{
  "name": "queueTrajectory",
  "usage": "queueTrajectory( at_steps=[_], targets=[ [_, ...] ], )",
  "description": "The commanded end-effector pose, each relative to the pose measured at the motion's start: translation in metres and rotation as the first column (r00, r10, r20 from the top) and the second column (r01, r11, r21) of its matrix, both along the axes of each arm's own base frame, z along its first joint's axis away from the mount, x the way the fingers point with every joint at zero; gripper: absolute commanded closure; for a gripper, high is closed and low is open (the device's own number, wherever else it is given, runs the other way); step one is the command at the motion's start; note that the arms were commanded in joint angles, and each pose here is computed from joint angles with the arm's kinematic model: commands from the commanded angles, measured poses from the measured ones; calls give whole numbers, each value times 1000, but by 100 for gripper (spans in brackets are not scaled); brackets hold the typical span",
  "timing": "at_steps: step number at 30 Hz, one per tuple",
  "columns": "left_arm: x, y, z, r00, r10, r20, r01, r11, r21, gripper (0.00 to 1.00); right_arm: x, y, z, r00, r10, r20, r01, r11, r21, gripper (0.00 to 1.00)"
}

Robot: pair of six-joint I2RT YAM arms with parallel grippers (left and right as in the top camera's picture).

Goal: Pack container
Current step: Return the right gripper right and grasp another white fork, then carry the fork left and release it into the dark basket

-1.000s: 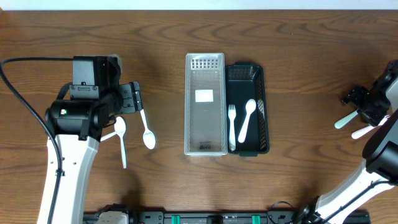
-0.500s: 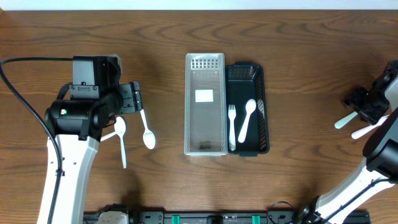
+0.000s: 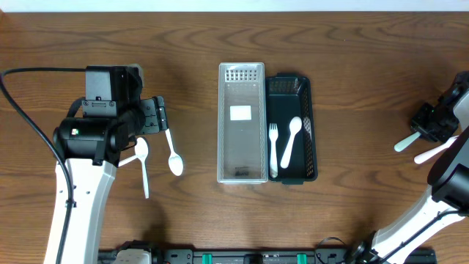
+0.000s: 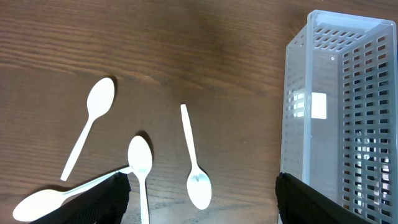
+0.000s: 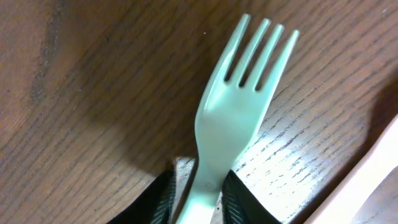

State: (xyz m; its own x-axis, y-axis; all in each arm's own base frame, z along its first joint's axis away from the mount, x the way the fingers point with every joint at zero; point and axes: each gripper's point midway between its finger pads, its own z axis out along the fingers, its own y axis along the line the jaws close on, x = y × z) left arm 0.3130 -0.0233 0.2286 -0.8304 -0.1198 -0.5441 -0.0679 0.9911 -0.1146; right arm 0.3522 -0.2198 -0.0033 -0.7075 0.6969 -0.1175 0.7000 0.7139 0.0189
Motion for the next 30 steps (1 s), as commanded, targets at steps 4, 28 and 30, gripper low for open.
queueTrajectory(
  at_steps=[4,28,30],
  targets=[
    [3,-2,6,1000,-7,14,7,1000,-5,23,-6,6,-16,999,-2,-32,4,999,40,83],
    [3,-2,6,1000,-7,14,7,1000,-5,23,50,102,156,946,236,224,-224,972,-79,99],
    [3,-2,6,1000,-7,14,7,1000,-5,23,55,138,180,914,299,274,-283,954,-98,99]
  ],
)
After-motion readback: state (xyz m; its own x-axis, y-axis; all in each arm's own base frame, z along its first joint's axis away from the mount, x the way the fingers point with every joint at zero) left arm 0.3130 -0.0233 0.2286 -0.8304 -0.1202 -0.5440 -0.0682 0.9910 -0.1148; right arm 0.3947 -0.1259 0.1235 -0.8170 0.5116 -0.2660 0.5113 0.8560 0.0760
